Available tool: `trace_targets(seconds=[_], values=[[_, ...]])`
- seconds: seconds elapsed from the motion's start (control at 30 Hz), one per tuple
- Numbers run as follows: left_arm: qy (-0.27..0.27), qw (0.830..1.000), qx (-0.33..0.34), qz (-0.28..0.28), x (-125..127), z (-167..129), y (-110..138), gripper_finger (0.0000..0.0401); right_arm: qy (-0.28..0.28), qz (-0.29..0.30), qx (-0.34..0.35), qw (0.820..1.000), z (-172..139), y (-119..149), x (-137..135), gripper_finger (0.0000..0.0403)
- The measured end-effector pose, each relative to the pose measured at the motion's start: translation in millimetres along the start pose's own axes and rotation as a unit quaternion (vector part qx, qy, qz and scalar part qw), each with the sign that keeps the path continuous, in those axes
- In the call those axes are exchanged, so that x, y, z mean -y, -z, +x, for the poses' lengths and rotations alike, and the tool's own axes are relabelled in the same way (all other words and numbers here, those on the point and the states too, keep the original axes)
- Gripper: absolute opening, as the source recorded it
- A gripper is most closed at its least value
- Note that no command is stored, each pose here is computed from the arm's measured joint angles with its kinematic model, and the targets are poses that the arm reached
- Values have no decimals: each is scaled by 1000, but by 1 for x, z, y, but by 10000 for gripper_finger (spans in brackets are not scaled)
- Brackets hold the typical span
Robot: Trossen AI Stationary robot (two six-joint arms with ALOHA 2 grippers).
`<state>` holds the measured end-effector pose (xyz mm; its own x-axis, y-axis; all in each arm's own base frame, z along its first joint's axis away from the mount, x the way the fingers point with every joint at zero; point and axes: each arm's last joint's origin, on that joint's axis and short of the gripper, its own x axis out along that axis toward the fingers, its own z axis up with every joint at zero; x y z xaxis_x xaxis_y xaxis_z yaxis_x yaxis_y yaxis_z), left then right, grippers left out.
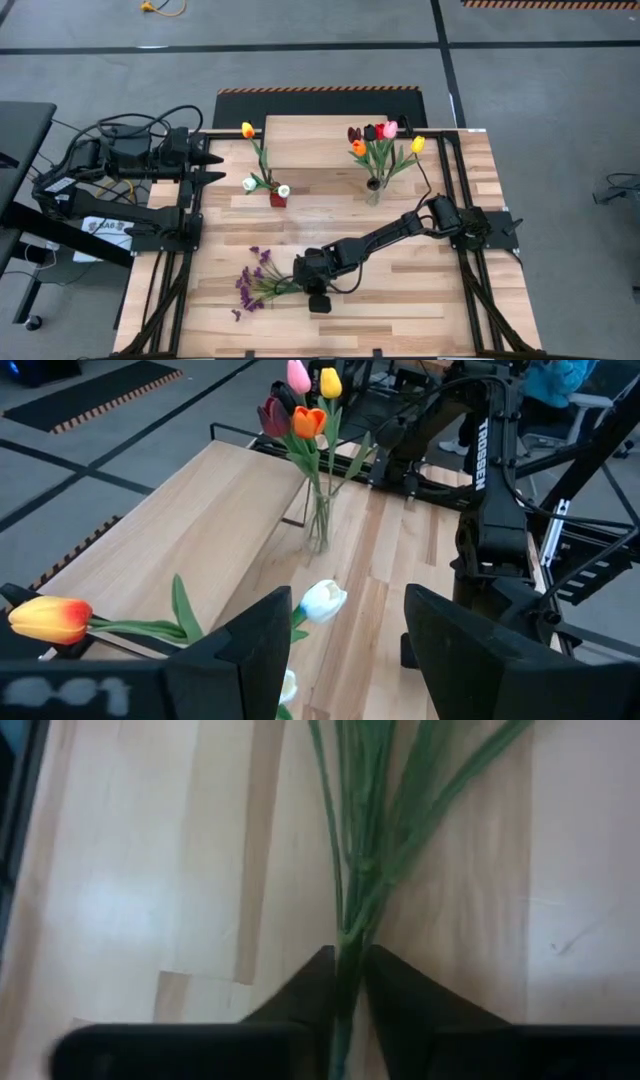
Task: Pick and place flowers into a vace then onto a shelf
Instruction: Put the purple flowers into the red vase
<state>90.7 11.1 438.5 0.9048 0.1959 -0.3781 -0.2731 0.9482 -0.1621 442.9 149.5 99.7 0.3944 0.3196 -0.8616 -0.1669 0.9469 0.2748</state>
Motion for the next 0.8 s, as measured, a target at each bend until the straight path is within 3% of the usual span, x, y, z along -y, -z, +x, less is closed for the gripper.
trace_targets(seconds=[0.07,0.37,0.43,0.53,0.7,0.8], values=[[0,1000,-1,0,0,0,0,185,10,-16,1,1000,0,0,-1,15],[-46,999,-13,11,-3,0,4,185,53,-74,15,996,-22,-10,-20,7],[-56,998,-22,13,-4,0,6,185,60,-94,23,993,-36,-13,-29,5],[-61,998,-31,15,-5,0,8,185,76,-128,103,983,-76,-35,-49,4],[-81,996,-20,21,-6,-3,7,185,141,-205,237,939,-129,-51,-87,3],[-101,994,-13,31,-8,-6,7,185,196,-248,341,885,-164,-61,-112,2]])
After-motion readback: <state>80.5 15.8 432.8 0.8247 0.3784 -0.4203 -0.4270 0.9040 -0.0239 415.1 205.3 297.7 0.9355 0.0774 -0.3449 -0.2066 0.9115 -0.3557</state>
